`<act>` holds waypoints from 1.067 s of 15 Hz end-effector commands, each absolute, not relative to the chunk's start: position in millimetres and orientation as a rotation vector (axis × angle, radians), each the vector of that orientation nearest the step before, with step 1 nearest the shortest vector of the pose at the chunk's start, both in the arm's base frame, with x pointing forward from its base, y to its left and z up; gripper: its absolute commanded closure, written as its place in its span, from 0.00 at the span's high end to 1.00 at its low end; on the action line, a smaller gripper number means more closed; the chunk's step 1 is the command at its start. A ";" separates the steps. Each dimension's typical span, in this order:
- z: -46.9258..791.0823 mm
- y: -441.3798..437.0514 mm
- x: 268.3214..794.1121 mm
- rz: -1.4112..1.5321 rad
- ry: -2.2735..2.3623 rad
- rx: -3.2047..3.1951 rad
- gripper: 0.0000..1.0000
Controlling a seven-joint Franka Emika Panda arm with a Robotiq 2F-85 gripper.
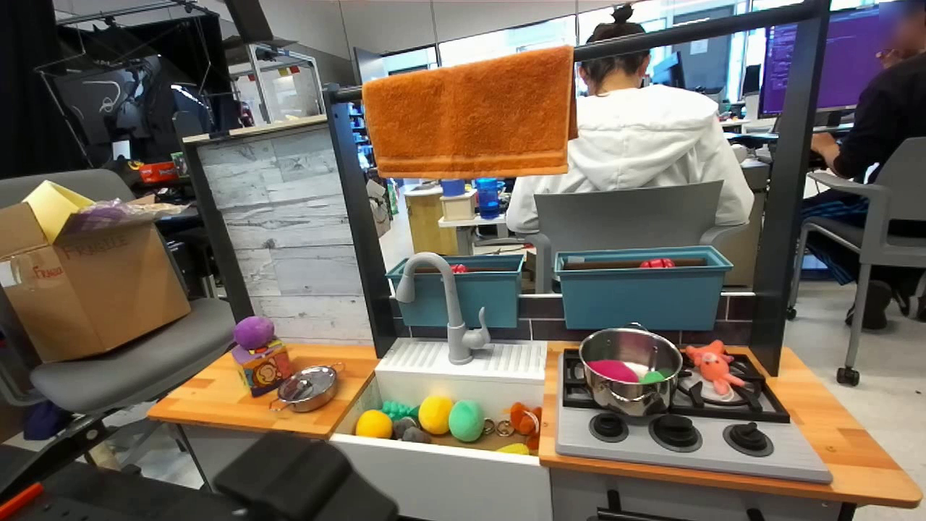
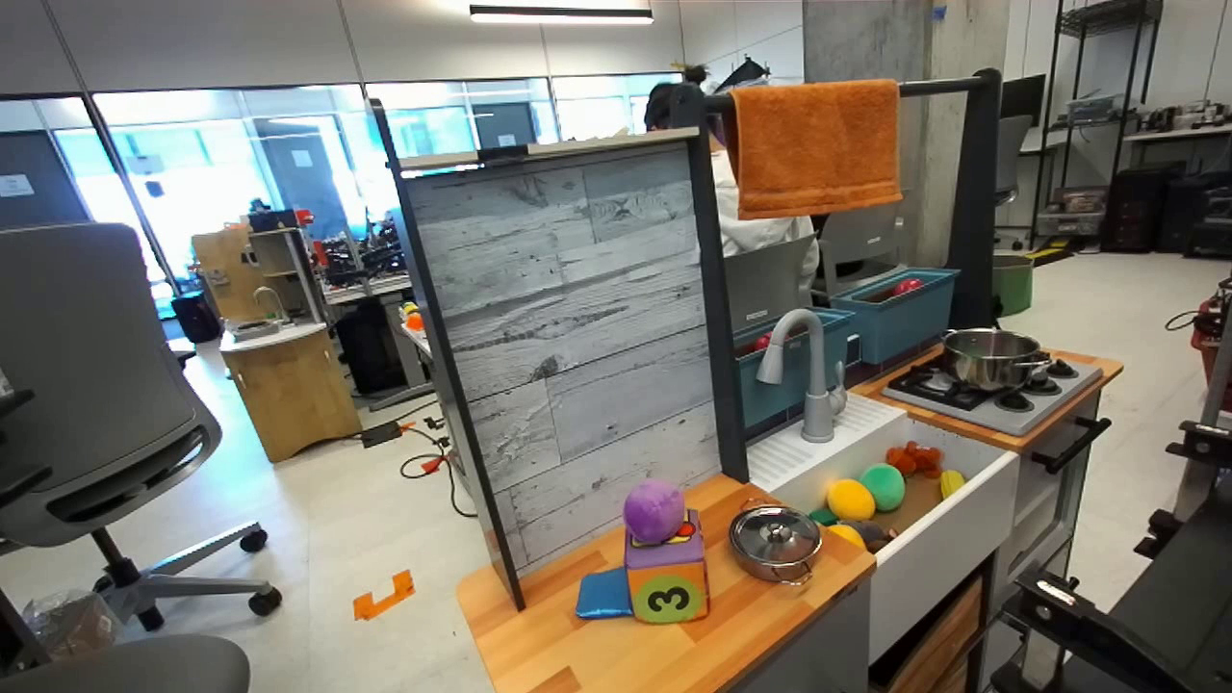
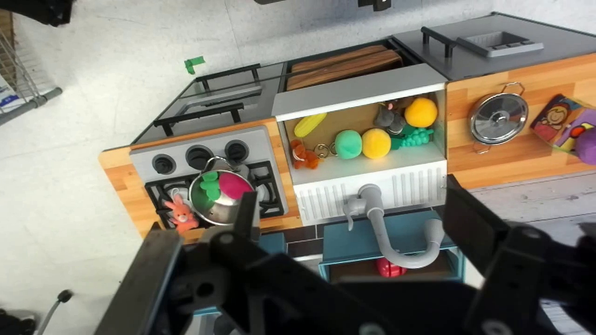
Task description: Put the purple plush toy into the sink
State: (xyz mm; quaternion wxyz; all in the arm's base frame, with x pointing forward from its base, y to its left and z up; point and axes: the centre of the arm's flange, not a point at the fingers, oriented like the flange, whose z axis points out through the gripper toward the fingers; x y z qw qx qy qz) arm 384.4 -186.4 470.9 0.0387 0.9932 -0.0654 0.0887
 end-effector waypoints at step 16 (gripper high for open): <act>342.4 209.9 543.2 0.241 0.993 2.782 1.00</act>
